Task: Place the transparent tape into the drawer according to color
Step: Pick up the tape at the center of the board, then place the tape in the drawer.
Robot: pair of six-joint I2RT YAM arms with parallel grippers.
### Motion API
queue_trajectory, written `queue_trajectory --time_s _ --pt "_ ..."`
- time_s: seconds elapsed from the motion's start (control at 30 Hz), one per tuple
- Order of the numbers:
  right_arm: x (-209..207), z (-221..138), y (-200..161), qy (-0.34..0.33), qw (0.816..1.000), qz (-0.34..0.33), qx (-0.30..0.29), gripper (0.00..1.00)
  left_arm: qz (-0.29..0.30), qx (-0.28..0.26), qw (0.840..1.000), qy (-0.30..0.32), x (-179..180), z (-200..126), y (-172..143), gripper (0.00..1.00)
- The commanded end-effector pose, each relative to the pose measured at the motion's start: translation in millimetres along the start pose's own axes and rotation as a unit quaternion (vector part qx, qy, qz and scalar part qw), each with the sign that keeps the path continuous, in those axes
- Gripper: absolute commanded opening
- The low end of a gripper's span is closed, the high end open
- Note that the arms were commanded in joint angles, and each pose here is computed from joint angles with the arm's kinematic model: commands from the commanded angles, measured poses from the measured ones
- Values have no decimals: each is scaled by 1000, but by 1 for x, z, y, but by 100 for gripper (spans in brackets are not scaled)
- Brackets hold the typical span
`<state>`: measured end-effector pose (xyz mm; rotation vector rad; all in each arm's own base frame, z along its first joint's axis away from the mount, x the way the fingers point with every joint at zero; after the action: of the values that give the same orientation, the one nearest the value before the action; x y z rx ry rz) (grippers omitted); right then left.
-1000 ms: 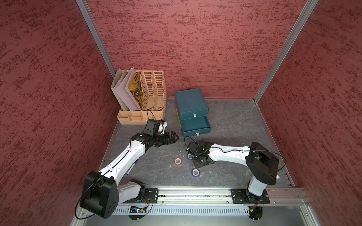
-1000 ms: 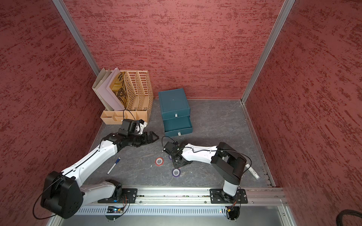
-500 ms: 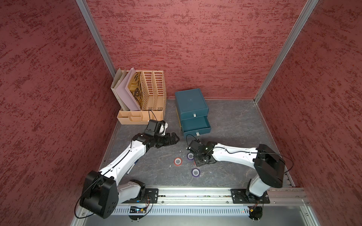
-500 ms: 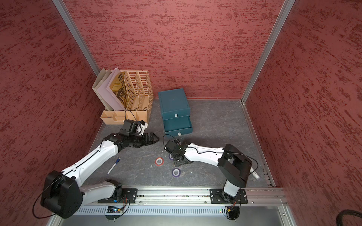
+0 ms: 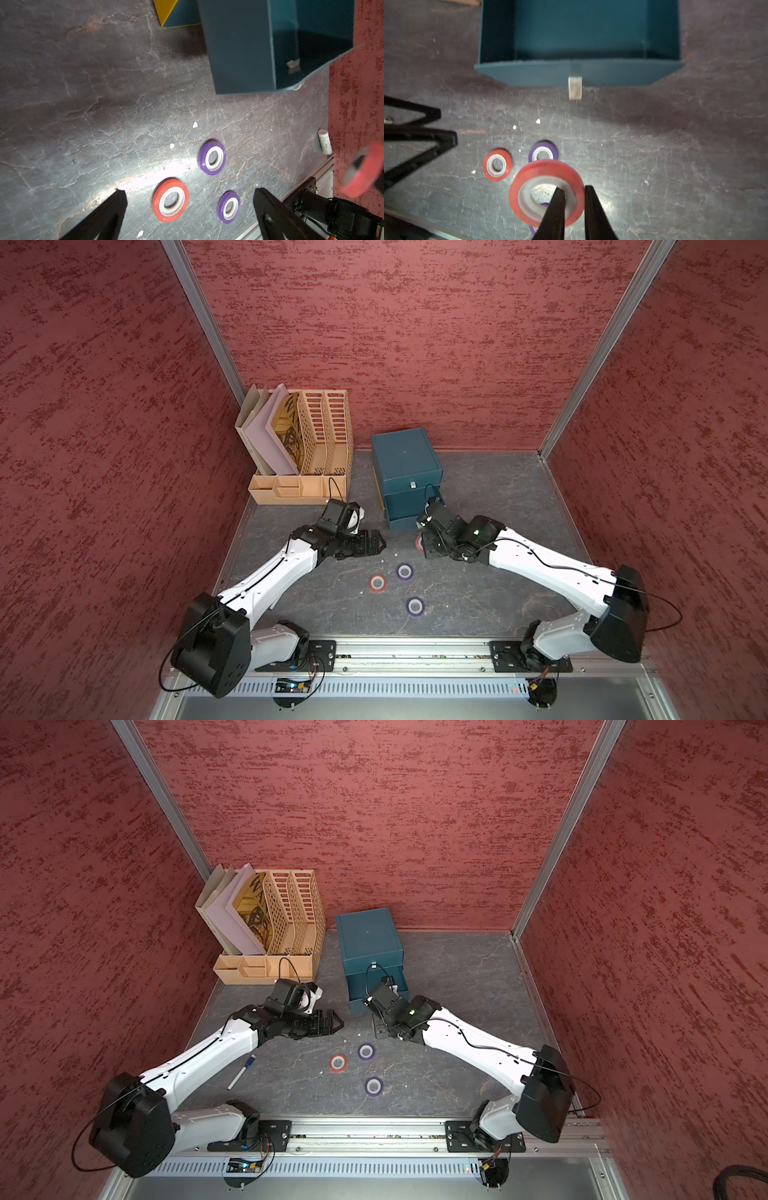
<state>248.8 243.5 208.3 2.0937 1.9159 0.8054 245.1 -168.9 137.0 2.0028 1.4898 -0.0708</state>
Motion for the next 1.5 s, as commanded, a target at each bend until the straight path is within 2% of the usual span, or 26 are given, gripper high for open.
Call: queue_trajectory --time_s 0.0,0.07,0.33,0.7,0.83,0.93,1.07,1.3,1.37,1.47 --pt "-3 -9 36 -2 999 0 -52 0 9 8 1000 13 3 6 -7 100" --pt "-3 -12 53 2 997 6 -74 0 13 11 1000 15 1 7 -11 100" --pt "-5 19 96 -7 995 20 -102 0 15 16 1000 21 -2 9 -21 100" --pt "-7 53 120 -8 993 38 -107 1 15 39 999 29 -2 15 -37 100" --pt "-6 58 120 -6 994 37 -105 28 16 50 998 35 -2 16 -43 100" --pt "-5 56 122 -4 994 34 -107 38 13 67 997 41 0 17 -48 100" --pt "-3 51 124 -1 993 34 -109 42 16 100 994 51 1 20 -56 99" --pt "-4 29 121 18 993 40 -108 48 23 152 986 71 1 23 -70 90" --pt "-5 24 116 26 994 41 -100 53 25 163 983 75 2 24 -73 88" --pt "-6 16 106 46 995 47 -79 67 29 177 980 82 2 25 -74 86"
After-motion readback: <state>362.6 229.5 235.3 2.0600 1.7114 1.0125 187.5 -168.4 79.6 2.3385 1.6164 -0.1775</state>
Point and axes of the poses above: each gripper's point midway between its finger pads, its own z axis out along the fingers, its own x axis along the line the jaws close on, y = z × x, the point moved 3 cm from there along -z, back along the fingers, and after that the axes turned 15 degrees about z, right-handed, at the moved point
